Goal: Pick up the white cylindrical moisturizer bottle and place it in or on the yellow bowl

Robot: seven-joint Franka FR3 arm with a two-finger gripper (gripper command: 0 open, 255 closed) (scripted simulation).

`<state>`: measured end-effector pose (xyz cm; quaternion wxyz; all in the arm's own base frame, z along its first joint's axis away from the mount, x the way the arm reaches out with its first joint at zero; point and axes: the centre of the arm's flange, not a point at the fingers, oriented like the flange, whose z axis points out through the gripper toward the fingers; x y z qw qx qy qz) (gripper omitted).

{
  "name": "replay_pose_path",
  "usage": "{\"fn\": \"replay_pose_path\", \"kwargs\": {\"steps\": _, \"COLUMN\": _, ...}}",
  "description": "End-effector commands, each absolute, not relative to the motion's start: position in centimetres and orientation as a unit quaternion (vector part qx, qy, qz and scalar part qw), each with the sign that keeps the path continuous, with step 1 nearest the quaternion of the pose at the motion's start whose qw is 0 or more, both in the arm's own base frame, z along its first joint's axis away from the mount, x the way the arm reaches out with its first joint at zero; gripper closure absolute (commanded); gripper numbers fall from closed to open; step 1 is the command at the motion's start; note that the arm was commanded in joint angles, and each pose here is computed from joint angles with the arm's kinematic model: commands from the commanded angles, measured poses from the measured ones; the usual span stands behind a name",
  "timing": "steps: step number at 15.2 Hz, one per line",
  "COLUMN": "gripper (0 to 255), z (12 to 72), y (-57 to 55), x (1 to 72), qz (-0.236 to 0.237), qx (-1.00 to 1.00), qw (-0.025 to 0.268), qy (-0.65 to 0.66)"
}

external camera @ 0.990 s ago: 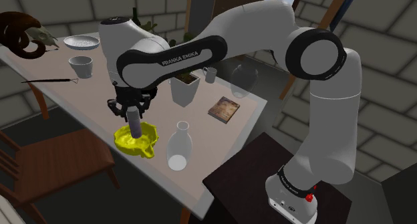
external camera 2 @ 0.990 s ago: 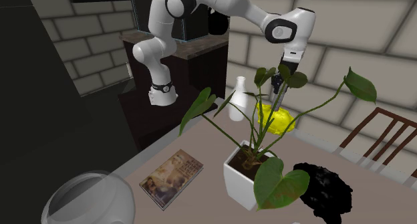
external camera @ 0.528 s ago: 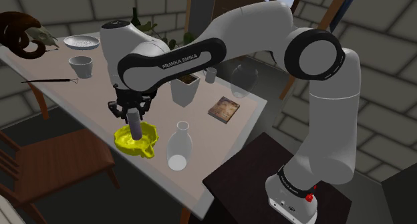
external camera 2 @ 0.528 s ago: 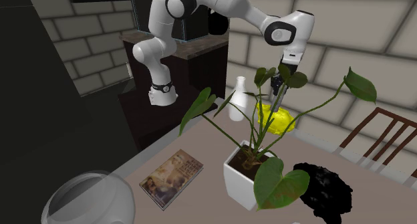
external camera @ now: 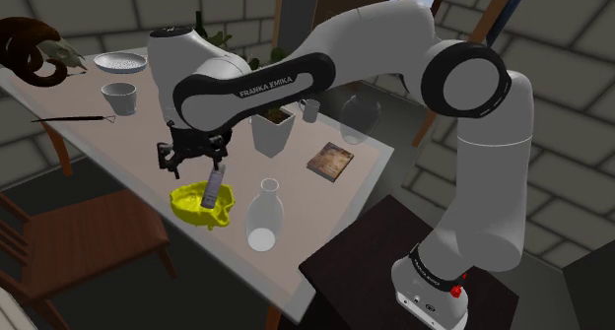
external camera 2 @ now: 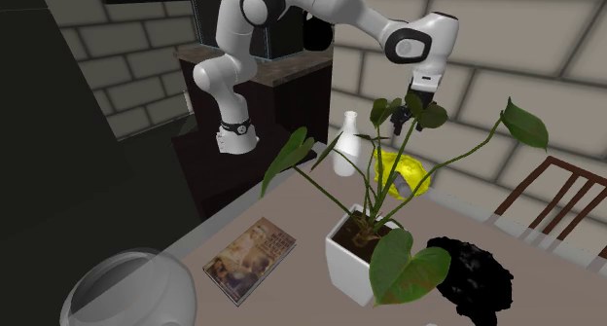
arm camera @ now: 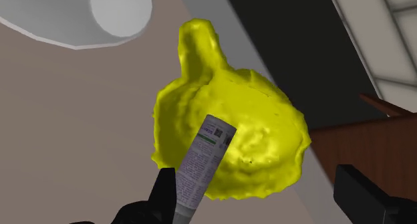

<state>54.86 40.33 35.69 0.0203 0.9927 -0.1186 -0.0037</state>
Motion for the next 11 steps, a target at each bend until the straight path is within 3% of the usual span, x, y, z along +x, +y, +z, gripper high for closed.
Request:
{"fn": "replay_pose_path", "kwargs": {"steps": 1, "gripper": 0, "z": 37.6, "y": 40.5, "x": 54.8, "qz": -0.004, "qx": 0.993, "qw": 0.020, "qy": -0.119}}
{"fn": "replay_pose_path", "kwargs": {"steps": 3, "gripper": 0, "z": 40.0, "y": 40.6, "x": 54.9, "qz": -0.004, "qx": 0.993, "qw": 0.020, "qy": -0.119}}
{"fn": "replay_pose_path", "kwargs": {"steps": 11, "gripper": 0, "z": 40.0, "y": 40.6, "x": 54.9, "qz": -0.004, "qx": 0.993, "qw": 0.020, "qy": -0.119}}
